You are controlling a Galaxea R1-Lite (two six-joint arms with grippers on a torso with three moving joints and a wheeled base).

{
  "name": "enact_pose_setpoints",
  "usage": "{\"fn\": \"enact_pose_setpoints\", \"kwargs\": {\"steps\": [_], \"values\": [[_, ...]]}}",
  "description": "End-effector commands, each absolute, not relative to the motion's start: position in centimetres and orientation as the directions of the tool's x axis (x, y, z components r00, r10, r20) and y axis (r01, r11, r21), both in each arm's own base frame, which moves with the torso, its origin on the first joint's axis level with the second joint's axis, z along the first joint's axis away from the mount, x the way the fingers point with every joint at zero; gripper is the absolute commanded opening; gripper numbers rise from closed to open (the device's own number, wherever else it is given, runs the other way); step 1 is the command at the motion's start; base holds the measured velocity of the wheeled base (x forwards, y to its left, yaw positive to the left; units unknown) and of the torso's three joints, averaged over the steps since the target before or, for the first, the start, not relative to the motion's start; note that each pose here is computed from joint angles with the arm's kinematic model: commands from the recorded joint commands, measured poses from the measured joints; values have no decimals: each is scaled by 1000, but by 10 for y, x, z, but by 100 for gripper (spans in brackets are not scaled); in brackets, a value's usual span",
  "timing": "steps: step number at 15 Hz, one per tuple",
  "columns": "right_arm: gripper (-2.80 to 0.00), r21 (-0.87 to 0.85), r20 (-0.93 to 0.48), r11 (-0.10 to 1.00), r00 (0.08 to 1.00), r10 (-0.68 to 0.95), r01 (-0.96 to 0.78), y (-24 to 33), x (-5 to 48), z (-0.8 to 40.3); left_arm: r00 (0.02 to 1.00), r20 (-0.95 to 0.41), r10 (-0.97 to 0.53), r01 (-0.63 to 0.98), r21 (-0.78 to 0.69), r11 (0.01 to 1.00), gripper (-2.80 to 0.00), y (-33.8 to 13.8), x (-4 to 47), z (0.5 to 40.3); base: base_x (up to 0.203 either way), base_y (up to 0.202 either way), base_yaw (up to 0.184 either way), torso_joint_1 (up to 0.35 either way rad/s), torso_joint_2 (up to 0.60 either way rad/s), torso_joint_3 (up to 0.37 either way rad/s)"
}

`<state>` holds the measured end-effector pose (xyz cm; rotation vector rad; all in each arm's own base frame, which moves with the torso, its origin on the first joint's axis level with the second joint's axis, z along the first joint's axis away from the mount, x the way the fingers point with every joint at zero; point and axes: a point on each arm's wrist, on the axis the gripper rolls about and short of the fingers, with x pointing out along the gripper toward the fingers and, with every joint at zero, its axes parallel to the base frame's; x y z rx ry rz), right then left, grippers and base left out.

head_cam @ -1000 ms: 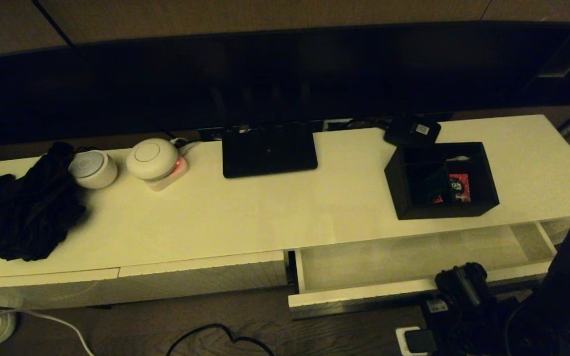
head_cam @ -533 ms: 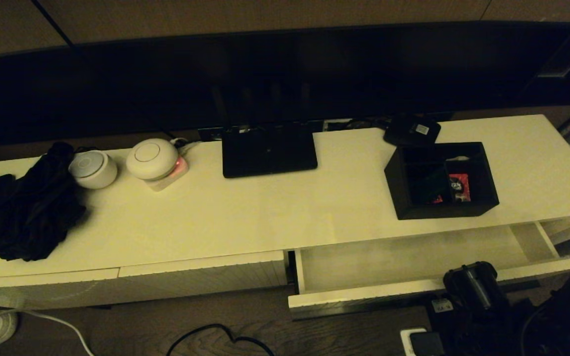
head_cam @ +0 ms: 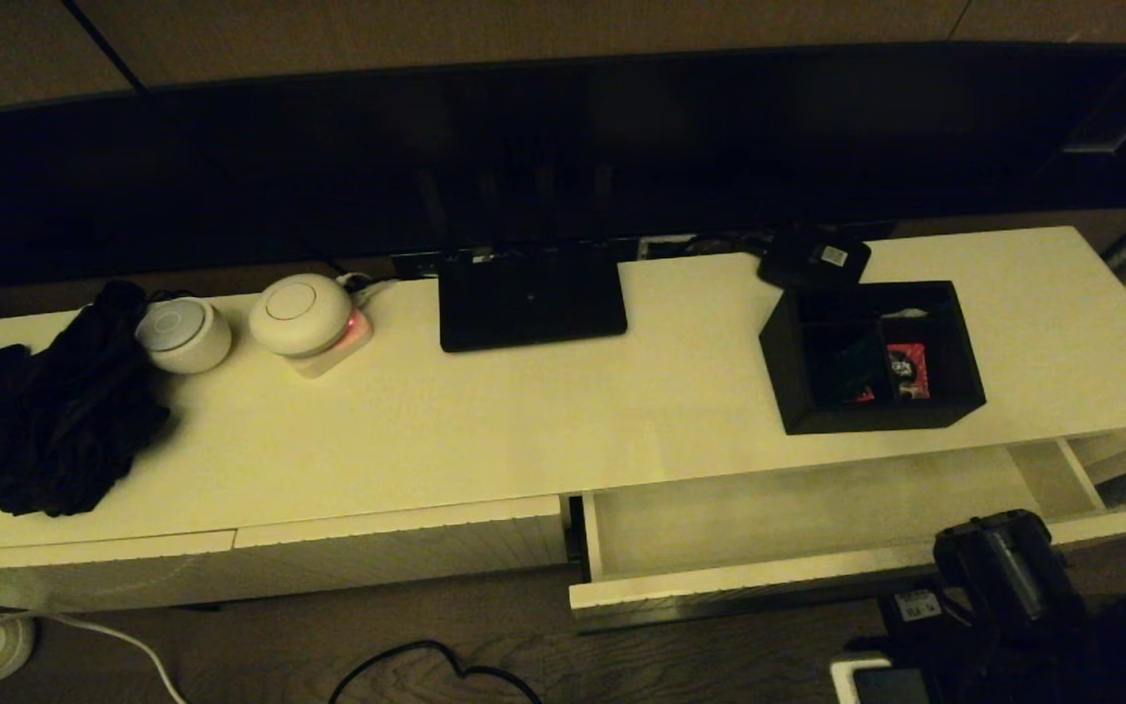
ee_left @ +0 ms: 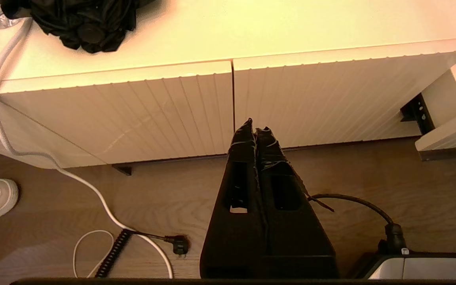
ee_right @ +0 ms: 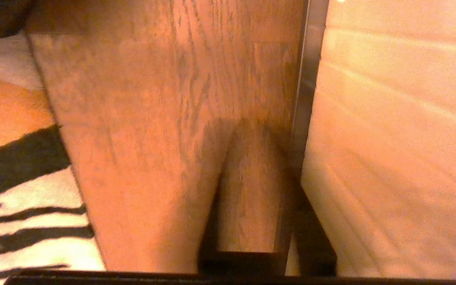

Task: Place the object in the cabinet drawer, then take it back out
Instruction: Open the drawer

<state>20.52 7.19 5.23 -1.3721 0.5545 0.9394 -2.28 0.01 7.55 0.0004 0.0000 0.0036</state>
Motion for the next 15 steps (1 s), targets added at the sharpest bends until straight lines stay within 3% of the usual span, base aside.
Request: {"fn": "enact_pose_setpoints", "kwargs": {"steps": [1,4,6,11,15], "values": [[-280,-626,-762,-54,596,253,-778,64,184,84,1000,-3,5,-5,0,1000,-280,0,-23,75,0,0,0,0,0,0],[-280,-609,-773,-25,586,243,-793,51,149,115,1000,-3,4,-4,0,1000,-280,0,-23,75,0,0,0,0,0,0],[-280,-580,-783,54,574,240,-813,42,123,137,1000,-3,5,-5,0,1000,-280,0,-23,75,0,0,0,0,0,0],[-280,-390,-803,475,543,244,-789,25,72,191,1000,-3,6,-6,0,1000,-280,0,-23,75,0,0,0,0,0,0],[-280,-153,-816,729,502,287,-667,29,80,205,1000,-3,6,-6,0,1000,-280,0,-23,75,0,0,0,0,0,0]]}}
